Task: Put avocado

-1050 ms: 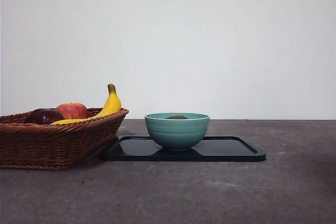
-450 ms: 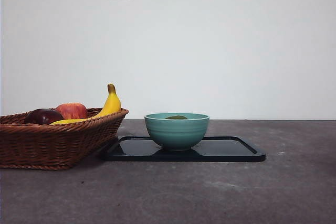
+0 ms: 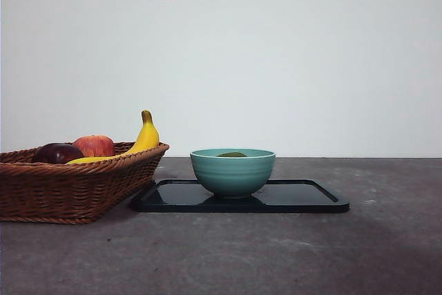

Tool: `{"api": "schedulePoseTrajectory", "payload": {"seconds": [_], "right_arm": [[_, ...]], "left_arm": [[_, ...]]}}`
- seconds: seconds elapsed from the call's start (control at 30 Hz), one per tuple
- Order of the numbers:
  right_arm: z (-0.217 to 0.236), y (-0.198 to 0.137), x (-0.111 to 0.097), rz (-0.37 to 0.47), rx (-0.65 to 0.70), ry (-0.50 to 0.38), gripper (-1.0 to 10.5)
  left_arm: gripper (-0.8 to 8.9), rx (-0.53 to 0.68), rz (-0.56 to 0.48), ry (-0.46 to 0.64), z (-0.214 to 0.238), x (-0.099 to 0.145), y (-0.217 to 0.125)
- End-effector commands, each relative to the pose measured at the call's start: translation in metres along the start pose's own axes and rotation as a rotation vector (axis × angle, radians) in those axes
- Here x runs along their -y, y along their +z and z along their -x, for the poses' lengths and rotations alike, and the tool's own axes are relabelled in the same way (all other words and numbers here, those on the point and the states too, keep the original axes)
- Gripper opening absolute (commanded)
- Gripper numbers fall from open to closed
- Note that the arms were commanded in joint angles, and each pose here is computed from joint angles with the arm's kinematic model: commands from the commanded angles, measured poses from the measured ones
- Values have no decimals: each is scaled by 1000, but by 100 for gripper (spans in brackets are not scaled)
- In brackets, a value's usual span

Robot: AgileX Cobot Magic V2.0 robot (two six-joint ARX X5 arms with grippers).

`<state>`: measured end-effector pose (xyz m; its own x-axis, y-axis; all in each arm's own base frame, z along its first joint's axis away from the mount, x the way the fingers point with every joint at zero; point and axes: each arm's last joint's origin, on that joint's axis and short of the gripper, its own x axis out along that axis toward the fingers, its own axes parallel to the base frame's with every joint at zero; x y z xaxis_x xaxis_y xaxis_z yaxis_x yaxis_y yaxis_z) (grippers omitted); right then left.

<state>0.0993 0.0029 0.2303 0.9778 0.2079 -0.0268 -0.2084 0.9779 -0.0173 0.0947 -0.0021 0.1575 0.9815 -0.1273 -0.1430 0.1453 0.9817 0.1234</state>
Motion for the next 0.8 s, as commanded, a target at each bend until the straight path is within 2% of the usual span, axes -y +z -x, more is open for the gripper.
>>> {"api": "schedulePoseTrajectory", "payload": {"seconds": [0.03,0.23,0.37,0.6,0.73,0.8], "right_arm": [[1,-17,2,15,22,-46,7],[2,-50,4,12,9,-108,7],[1,-67,4,8,-7,-111,7],[2,-72,4,-2,-51,-127,7],[3,-80,3,-25,-139,-124,7],[2,-80,3,-37,-131,-124,7]], "left_arm": [[9,-28,7,1,-2,1,-8],[9,-28,7,1,-2,0,-8],[9,-28,7,1,-2,0,-8],[9,-28,7,1,-2,0,-8],[9,-28,7,1,-2,1,-8],[9,-28,7,1,-2,1,-8]]}}
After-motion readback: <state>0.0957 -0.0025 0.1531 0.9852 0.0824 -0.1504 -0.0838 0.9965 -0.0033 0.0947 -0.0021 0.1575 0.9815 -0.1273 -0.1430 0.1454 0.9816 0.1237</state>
